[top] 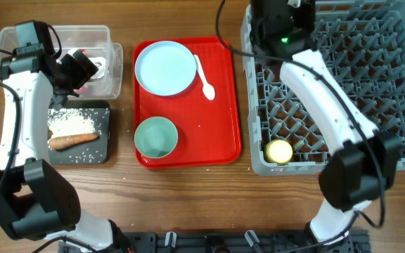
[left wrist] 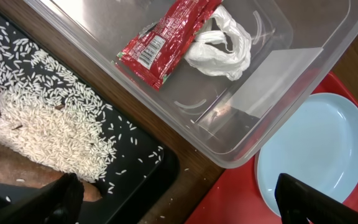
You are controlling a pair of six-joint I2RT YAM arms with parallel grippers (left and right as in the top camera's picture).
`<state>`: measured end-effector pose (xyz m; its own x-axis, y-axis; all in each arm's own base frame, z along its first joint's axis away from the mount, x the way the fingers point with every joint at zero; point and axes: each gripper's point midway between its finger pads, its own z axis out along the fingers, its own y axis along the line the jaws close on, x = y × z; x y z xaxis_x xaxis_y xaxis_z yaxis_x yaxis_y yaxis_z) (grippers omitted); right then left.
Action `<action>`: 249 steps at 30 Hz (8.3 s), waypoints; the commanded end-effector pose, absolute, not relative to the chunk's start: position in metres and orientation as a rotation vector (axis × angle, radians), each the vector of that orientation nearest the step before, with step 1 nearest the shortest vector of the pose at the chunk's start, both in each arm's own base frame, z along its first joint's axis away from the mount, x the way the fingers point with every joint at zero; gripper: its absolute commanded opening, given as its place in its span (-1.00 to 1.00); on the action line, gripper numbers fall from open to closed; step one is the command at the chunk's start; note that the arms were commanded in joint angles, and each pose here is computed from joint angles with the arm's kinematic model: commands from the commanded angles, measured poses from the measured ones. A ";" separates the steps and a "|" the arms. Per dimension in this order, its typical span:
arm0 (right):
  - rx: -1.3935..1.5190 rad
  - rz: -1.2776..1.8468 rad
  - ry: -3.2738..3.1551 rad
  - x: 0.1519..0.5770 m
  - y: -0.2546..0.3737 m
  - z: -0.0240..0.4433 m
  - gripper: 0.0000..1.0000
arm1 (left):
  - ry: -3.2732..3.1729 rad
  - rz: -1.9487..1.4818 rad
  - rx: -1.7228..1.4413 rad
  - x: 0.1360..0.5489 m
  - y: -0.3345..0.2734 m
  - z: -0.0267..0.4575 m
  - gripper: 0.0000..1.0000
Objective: Sort waste into correct bins and load items into the dishwasher rack
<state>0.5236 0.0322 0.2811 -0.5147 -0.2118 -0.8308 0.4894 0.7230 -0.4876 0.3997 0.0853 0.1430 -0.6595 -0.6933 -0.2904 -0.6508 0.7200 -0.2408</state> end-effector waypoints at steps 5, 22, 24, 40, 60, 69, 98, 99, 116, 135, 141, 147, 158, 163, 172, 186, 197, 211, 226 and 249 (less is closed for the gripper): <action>0.060 -1.125 1.960 0.562 0.011 0.219 -0.91 | 2.562 -0.166 -1.037 0.399 0.084 0.145 1.00; -0.272 -1.281 2.114 0.549 0.044 0.157 -0.83 | 2.562 -0.166 -1.037 0.399 0.084 0.145 1.00; -0.289 -1.279 2.115 0.547 0.049 0.156 -0.58 | 2.562 -0.166 -1.037 0.399 0.084 0.145 1.00; -0.488 -1.254 2.062 0.540 0.108 0.163 0.89 | 2.562 -0.166 -1.037 0.399 0.084 0.145 1.00; -0.289 0.742 2.915 0.328 0.330 0.063 0.25 | 2.562 -0.166 -1.037 0.399 0.084 0.145 1.00; -0.258 0.625 2.947 0.316 0.339 0.043 -0.18 | 2.562 -0.166 -1.037 0.399 0.084 0.145 1.00; -0.259 0.428 2.857 0.347 0.299 0.084 -0.91 | 2.562 -0.166 -1.037 0.399 0.084 0.145 1.00; -0.265 0.388 2.819 0.352 0.286 0.099 -0.91 | 2.562 -0.166 -1.037 0.399 0.084 0.145 1.00; 0.017 -1.191 2.105 0.385 0.023 0.284 -0.91 | 2.562 -0.166 -1.037 0.399 0.084 0.145 1.00; -0.816 -1.500 2.284 0.407 0.074 0.169 -0.92 | 2.562 -0.166 -1.037 0.399 0.084 0.145 1.00; -0.881 -1.476 2.265 0.403 0.091 0.167 -0.25 | 2.562 -0.166 -1.037 0.399 0.084 0.145 1.00; -1.099 -1.415 2.290 0.401 0.104 0.154 0.61 | 2.562 -0.166 -1.037 0.399 0.084 0.145 1.00; -0.875 -1.074 2.240 0.435 0.144 0.162 0.99 | 2.562 -0.166 -1.037 0.399 0.084 0.145 1.00; -0.776 -0.408 2.223 0.445 0.219 0.179 0.99 | 2.562 -0.166 -1.037 0.399 0.084 0.145 1.00; -0.469 0.710 2.472 0.390 0.329 0.164 0.40 | 2.562 -0.165 -1.037 0.399 0.084 0.145 1.00; 0.455 0.482 2.587 0.446 0.303 0.030 -0.14 | 2.562 -0.166 -1.037 0.399 0.084 0.145 1.00; 0.443 0.509 2.584 0.452 0.311 0.009 -0.53 | 2.562 -0.166 -1.037 0.399 0.084 0.145 1.00; 0.319 0.629 2.877 0.434 0.278 0.019 -0.92 | 2.562 -0.166 -1.037 0.399 0.084 0.145 1.00; -0.234 0.386 2.798 0.395 0.231 0.167 -0.91 | 2.562 -0.166 -1.037 0.399 0.084 0.145 1.00; 0.503 -0.870 2.291 0.404 -0.102 0.294 -0.92 | 2.562 -0.166 -1.037 0.399 0.084 0.145 1.00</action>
<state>0.3965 -0.0898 0.2951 -0.6869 0.2160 -0.6939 0.5696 0.7530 -0.3294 0.3994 0.0853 0.1429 -0.6600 -0.6934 -0.2892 -0.6512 0.7199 -0.2401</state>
